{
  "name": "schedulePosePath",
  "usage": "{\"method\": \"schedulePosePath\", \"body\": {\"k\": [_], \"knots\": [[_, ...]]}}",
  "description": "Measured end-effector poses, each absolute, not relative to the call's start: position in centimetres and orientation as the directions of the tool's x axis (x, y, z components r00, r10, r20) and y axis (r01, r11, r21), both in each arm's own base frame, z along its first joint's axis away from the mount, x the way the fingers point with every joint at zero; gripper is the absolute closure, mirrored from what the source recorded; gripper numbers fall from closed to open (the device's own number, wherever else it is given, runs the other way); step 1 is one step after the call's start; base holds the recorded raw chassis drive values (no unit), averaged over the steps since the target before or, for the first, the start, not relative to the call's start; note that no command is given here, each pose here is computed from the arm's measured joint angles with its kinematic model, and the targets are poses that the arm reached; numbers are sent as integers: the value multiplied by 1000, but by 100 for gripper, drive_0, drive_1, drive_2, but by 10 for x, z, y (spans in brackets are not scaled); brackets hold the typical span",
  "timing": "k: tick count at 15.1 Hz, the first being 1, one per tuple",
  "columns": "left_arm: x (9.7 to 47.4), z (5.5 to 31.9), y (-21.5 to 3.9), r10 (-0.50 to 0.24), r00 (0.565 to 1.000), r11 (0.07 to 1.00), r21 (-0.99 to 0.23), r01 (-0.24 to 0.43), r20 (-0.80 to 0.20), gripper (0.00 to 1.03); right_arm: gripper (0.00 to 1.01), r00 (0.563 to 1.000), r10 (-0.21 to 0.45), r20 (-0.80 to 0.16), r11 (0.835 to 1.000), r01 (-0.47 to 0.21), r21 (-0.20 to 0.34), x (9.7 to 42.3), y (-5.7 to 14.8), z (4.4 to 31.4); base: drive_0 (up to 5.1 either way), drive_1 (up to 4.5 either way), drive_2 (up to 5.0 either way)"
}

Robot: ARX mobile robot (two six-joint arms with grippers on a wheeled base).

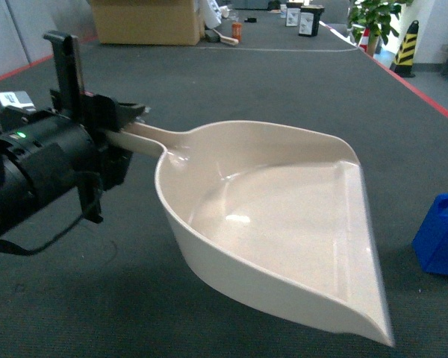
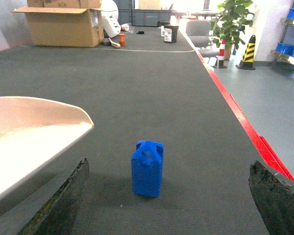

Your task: Place part in tray to right shelf

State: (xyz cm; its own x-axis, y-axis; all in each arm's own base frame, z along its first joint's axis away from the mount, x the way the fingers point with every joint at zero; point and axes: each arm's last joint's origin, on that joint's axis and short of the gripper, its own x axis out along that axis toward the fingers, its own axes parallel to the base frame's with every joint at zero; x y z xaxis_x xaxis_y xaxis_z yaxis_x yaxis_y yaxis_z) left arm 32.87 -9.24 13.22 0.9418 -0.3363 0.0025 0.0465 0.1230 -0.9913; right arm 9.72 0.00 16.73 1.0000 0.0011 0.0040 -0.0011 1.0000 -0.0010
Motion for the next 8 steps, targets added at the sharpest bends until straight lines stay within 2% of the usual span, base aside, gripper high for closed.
{"method": "schedulePosePath", "body": {"k": [3,8], "knots": [[322,122,-105,-369,929,79,-997,-7,-36,91,3,1000,2,4,1000,-2,-1,97,0,167,0,0,0],[322,122,-103,-359,933,63,-998,-14,-36,91,3,1000,2,4,1000,-2,-1,97,0,167,0,0,0]]}}
